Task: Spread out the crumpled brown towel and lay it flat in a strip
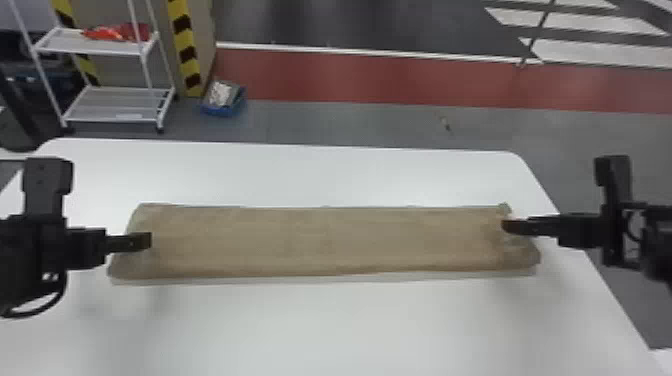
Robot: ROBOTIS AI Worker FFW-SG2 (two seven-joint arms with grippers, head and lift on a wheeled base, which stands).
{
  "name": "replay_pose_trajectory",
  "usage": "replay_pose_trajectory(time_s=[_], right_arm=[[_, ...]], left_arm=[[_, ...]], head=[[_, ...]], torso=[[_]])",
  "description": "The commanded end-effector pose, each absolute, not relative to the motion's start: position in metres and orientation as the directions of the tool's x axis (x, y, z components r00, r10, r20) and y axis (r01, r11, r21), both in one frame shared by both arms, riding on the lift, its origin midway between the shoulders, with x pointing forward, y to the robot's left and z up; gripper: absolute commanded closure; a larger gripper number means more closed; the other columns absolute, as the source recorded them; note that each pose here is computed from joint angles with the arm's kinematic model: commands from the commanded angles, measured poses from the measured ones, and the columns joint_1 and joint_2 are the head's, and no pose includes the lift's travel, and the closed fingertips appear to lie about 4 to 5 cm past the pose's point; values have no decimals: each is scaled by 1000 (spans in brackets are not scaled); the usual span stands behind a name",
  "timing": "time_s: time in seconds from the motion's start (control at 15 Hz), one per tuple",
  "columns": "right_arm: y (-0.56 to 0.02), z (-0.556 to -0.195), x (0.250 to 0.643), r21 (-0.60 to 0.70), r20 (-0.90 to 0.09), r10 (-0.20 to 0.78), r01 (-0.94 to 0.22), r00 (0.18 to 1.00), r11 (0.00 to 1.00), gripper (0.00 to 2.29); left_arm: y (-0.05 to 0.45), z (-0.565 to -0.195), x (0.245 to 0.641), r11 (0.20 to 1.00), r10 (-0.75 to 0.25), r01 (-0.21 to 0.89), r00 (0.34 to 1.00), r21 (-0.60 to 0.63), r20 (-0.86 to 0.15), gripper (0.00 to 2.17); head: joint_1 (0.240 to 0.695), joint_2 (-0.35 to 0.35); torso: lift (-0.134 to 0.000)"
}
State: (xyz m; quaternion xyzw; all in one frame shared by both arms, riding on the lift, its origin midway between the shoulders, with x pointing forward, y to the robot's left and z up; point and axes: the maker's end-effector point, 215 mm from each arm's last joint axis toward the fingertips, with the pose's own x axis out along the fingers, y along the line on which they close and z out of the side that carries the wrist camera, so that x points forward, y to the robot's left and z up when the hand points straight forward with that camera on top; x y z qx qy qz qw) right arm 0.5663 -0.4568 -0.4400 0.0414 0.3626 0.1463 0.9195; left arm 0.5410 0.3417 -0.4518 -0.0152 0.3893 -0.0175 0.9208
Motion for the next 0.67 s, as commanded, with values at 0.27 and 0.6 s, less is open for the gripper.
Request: replay_pose_trajectory(time_s=[0.27, 0.6], right_arm=[[-456, -441, 567, 180, -651, 298, -239, 698, 954, 289], [-457, -438, 569, 177, -639, 299, -242, 709, 954, 289]], left_arm=[[343, -452, 543, 999, -40, 17, 702, -40, -711, 147], [343, -450, 544, 999, -40, 17, 705, -39, -708, 140]], head=[[695, -110], [695, -112]], torso=[[-124], [-124]])
